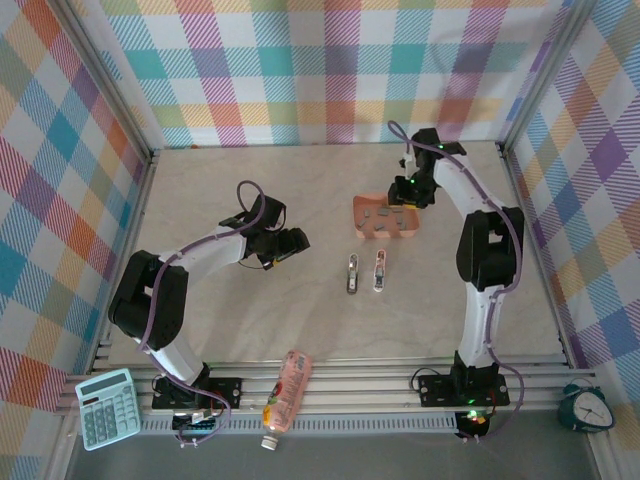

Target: Load the staples into the stapler

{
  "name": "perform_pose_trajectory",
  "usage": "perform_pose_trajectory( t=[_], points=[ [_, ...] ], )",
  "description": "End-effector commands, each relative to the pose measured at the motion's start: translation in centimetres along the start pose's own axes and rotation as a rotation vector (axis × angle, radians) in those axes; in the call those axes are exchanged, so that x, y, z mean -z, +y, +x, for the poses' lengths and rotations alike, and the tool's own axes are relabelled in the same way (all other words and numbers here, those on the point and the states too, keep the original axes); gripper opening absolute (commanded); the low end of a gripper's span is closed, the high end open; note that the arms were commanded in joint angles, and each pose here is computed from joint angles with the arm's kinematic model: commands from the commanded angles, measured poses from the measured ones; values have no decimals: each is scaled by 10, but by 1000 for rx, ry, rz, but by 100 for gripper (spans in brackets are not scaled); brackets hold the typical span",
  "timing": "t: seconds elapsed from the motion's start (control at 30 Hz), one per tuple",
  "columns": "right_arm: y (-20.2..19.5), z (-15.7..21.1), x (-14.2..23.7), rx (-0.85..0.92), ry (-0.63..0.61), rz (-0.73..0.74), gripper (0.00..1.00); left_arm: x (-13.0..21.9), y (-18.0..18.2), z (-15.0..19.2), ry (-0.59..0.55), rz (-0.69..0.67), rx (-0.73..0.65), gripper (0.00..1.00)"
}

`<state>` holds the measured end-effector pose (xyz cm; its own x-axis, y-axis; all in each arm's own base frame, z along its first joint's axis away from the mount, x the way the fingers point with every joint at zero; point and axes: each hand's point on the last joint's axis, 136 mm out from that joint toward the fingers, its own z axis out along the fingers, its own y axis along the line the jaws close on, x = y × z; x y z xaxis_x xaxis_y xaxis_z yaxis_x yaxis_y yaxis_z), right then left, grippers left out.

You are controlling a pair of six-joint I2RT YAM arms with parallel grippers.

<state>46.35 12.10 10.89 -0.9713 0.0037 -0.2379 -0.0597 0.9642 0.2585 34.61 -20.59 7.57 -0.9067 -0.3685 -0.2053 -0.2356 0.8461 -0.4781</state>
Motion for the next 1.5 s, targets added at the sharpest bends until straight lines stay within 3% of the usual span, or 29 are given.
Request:
perform_pose_trajectory(
  t=[0.0,0.57,0.97,1.2,1.47],
  points=[
    [-8,-10,-21,-71,10,20,43,4,0,-6,3,-7,0,77],
    [-38,-2,-71,-71,99,130,38,-4,-3,-6,19,-1,2,77],
    [-42,2,-91,-82,122,130,27,-6,-3,-5,30,-3,2,77],
    [-42,-5,-87,-62,89,137,19,-4,-1,-5,22,-6,-2,77],
    [-17,-18,-44,-33,-45,81,17,17,-3,-18,-46,-36,-133,77]
  ],
)
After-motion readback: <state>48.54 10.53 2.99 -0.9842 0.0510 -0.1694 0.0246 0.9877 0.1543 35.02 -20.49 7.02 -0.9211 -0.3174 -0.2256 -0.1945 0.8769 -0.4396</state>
